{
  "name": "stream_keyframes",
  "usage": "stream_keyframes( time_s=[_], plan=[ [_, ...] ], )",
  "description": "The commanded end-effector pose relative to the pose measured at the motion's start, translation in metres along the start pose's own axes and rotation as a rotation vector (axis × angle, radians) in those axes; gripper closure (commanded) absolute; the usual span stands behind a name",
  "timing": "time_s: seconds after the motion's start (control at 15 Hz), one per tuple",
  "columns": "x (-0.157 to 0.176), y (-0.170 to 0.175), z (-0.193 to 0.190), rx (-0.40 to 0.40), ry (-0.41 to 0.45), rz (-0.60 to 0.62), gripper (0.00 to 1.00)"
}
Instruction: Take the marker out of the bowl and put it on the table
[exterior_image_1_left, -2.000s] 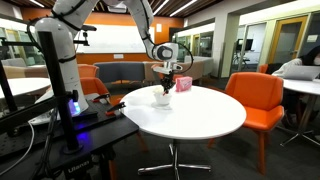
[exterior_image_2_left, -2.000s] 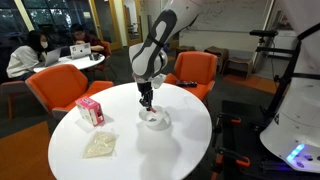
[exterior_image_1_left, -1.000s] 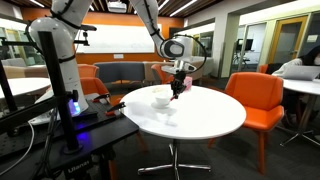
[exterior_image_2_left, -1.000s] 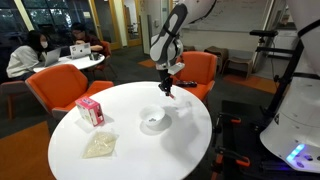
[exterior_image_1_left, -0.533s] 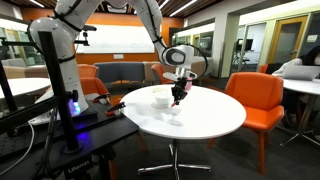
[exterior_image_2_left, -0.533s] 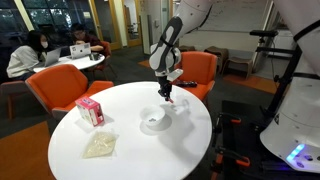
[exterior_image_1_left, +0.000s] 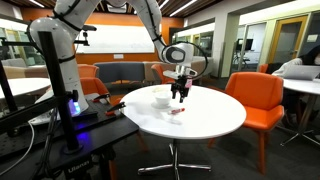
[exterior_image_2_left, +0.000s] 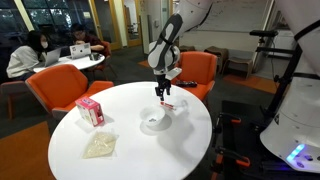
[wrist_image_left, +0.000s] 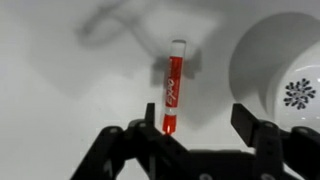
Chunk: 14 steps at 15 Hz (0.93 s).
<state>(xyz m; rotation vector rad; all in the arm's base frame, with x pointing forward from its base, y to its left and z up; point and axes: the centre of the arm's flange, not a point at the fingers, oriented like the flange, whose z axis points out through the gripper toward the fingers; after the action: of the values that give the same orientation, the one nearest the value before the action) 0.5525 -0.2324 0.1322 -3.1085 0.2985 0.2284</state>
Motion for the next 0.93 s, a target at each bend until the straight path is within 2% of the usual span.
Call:
stream_keyframes(
  time_s=[0.0,0.27,0.4,0.67,0.87],
  plan=[
    [-0.027,-0.021,-0.040,0.025,0.054,0.004,0.00],
    [-0.051,-0.047,-0.082,0.051,0.052,-0.009,0.00],
    [-0.066,-0.059,-0.098,0.018,0.087,-0.008,0.00],
    [-0.087,-0.078,-0.122,0.021,0.141,-0.019,0.00],
    [-0.096,-0.085,-0.131,0.027,0.149,-0.032,0.00]
  ],
)
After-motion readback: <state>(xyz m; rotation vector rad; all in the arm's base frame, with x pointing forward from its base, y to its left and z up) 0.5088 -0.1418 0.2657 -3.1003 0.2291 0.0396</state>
